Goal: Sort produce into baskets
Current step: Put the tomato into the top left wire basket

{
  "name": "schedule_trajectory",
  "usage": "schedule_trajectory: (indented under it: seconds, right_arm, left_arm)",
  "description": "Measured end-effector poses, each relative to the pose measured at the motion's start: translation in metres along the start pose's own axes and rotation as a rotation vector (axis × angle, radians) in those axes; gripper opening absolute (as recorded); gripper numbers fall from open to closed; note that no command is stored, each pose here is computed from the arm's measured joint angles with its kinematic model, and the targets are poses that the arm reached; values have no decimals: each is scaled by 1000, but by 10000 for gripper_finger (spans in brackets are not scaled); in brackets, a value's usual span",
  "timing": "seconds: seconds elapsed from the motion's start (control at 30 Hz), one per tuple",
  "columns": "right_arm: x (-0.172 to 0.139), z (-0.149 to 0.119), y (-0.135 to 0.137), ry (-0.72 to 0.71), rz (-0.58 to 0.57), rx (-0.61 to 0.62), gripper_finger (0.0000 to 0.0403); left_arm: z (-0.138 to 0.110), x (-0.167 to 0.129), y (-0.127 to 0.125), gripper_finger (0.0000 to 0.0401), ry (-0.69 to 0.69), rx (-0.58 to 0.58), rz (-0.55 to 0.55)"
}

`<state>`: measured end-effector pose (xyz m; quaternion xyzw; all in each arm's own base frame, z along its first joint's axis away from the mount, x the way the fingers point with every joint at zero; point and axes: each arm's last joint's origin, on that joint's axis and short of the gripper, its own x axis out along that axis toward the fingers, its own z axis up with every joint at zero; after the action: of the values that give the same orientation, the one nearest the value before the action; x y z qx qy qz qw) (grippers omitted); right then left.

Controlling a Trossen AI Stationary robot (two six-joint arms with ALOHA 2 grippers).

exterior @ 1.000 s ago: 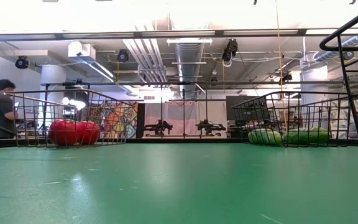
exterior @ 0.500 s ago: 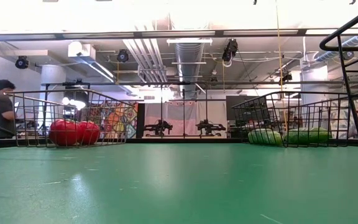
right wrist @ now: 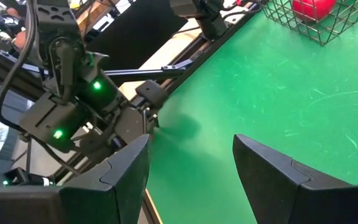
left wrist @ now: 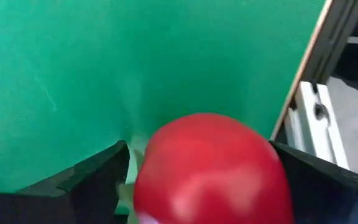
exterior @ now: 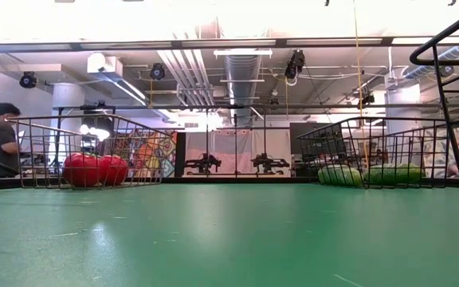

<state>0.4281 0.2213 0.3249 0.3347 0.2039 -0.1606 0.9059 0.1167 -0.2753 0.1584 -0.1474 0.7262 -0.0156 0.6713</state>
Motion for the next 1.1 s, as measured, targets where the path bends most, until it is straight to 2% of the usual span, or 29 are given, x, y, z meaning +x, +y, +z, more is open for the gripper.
schedule_trajectory:
  seconds: [0.2, 0.47, 0.63, 0.8, 1.0, 1.1]
  right_arm:
    - [0, 0, 0, 0, -1, 0, 219]
    - [0, 0, 0, 0, -1, -27, 219]
    - [0, 0, 0, 0, -1, -30, 219]
    - [0, 0, 0, 2, 0, -30, 219]
    - [-6, 8, 6, 3, 30, -63, 219]
    - [-12, 14, 9, 5, 31, -72, 219]
  left_arm:
    - [4, 1, 3, 346, -32, -6, 18]
    - [5, 0, 7, 267, -30, -29, 42]
    - [2, -12, 17, 262, -40, -37, 108]
    - [-2, -45, 38, 269, -113, -62, 307]
    - [16, -115, 71, 264, -389, -119, 650]
    - [46, -136, 87, 264, -505, -80, 639]
